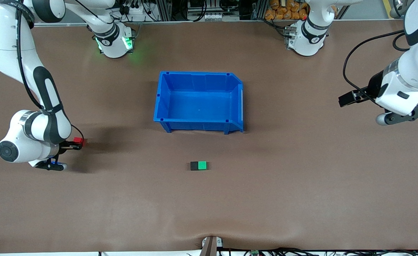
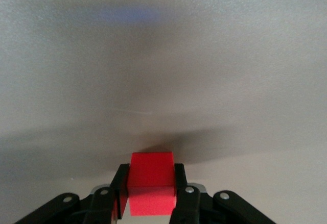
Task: Attach green and red cubes to black cube
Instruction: 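Open and raise the left gripper while the right gripper grasps the red cube, then lift the red cube with the right gripper while the left gripper retracts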
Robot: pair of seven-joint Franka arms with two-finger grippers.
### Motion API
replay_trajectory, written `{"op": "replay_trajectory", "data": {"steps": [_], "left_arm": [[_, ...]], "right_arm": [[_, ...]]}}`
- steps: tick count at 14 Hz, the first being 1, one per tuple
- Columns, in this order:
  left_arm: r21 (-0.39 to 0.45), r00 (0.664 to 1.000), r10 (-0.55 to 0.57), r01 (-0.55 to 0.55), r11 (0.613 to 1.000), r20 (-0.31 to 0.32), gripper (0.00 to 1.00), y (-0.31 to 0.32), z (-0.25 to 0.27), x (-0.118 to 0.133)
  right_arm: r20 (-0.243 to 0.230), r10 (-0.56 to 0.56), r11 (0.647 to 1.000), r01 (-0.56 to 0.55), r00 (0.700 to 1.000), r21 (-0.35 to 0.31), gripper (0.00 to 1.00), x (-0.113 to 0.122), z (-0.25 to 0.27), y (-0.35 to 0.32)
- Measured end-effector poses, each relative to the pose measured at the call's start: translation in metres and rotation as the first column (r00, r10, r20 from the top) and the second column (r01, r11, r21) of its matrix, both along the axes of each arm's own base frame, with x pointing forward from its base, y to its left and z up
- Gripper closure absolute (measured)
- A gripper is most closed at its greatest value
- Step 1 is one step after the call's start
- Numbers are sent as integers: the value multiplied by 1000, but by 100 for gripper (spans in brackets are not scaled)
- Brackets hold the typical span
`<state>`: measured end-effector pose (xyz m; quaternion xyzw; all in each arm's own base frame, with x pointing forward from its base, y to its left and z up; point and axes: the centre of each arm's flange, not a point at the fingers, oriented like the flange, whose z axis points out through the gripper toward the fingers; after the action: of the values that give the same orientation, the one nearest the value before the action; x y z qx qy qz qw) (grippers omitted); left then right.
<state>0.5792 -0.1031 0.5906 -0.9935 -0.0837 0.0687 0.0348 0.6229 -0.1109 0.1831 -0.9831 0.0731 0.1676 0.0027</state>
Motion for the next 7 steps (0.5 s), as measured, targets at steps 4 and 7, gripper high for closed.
{"op": "replay_trajectory", "data": {"steps": [4,7], "left_arm": [[-6,999,-38,38,999,14,0,-15,0,1],[-8,998,-28,29,1000,47,0,-7,17,-2]], "right_arm": [[4,-34,999,34,999,22,60,0,0,-4],[7,-56,998,56,998,26,60,1,1,-1]]}}
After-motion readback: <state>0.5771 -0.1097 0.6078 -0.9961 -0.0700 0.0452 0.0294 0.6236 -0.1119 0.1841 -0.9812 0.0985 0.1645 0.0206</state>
